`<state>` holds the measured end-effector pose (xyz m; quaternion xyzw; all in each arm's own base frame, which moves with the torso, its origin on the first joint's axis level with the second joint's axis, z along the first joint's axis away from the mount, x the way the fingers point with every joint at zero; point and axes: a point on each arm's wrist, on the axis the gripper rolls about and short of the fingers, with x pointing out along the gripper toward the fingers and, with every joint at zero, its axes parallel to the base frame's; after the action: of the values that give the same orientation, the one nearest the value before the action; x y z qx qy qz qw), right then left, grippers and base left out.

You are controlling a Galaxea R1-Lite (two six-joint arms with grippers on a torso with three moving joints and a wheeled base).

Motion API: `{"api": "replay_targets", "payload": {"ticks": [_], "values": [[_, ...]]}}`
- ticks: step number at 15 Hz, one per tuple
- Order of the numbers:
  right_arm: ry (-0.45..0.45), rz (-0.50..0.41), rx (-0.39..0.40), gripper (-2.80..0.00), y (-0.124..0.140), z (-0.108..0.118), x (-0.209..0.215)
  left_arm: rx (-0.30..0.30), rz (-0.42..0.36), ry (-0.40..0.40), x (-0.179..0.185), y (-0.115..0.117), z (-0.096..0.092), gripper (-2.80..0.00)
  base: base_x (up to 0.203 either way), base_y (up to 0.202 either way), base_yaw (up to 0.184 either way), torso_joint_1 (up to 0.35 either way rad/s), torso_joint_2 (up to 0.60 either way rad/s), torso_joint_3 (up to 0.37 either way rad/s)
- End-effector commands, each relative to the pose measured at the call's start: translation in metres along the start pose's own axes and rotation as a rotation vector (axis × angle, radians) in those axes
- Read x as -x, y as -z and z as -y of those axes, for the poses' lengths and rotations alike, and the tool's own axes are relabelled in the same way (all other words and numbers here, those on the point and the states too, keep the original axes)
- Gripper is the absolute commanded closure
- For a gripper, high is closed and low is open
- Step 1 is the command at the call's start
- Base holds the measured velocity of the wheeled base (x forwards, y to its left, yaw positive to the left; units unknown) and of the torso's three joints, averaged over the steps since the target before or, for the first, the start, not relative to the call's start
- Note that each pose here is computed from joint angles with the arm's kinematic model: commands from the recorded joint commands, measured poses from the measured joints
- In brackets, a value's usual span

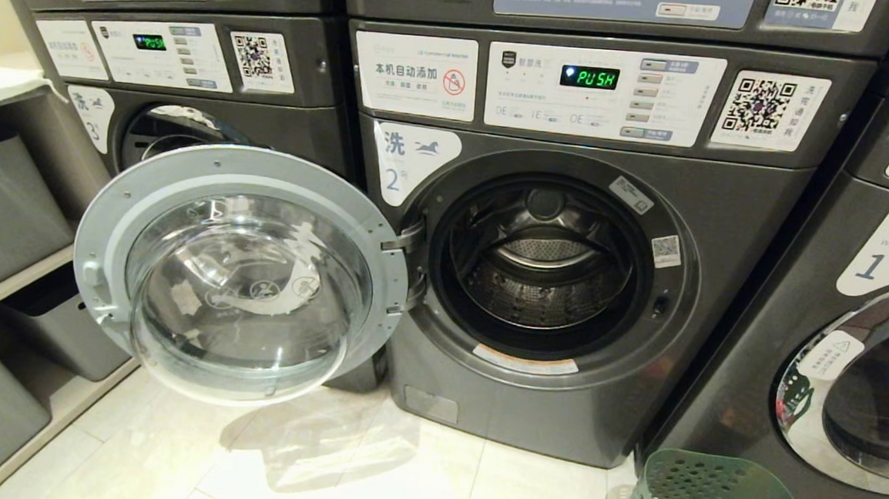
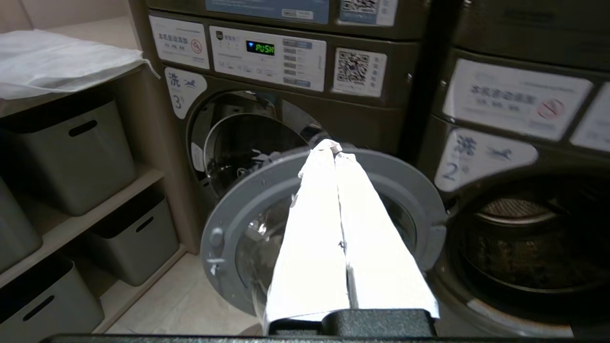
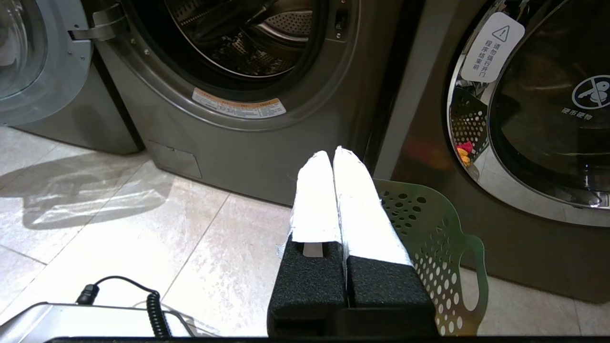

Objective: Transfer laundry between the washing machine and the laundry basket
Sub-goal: Close the washing machine door with the left hand

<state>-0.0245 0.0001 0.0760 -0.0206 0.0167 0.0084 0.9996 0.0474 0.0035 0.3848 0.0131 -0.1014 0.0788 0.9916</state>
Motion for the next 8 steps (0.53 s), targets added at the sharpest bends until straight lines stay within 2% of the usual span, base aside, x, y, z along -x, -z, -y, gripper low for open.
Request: {"api": "replay_targets", "payload": {"ticks": [1,3,4,5,6,8], "values": [[-0.001,0.0,-0.003,0.0,0.0,0.0,0.0,-0.02,-0.195,-0.054,-0.152,0.018,0.014,0.0,0.0,0.0,0.0,0.0,0.0,0.0],[-0.001,0.002,-0.005,0.0,0.0,0.0,0.0,-0.016,-0.234,-0.123,-0.215,0.034,-0.001,0.0,0.0,0.0,0.0,0.0,0.0,0.0],[0.0,0.002,-0.005,0.0,0.0,0.0,0.0,-0.013,-0.254,-0.154,-0.239,0.045,-0.015,0.0,0.0,0.0,0.0,0.0,0.0,0.0],[0.001,0.001,-0.005,0.0,0.0,0.0,0.0,-0.008,-0.274,-0.183,-0.258,0.057,-0.038,0.0,0.0,0.0,0.0,0.0,0.0,0.0],[0.004,0.001,-0.006,0.0,0.0,0.0,0.0,0.005,-0.293,-0.16,-0.269,0.068,-0.058,0.0,0.0,0.0,0.0,0.0,0.0,0.0],[0.014,0.001,-0.01,0.0,0.0,0.0,0.0,0.037,-0.323,-0.052,-0.28,0.082,-0.077,0.0,0.0,0.0,0.0,0.0,0.0,0.0]]}}
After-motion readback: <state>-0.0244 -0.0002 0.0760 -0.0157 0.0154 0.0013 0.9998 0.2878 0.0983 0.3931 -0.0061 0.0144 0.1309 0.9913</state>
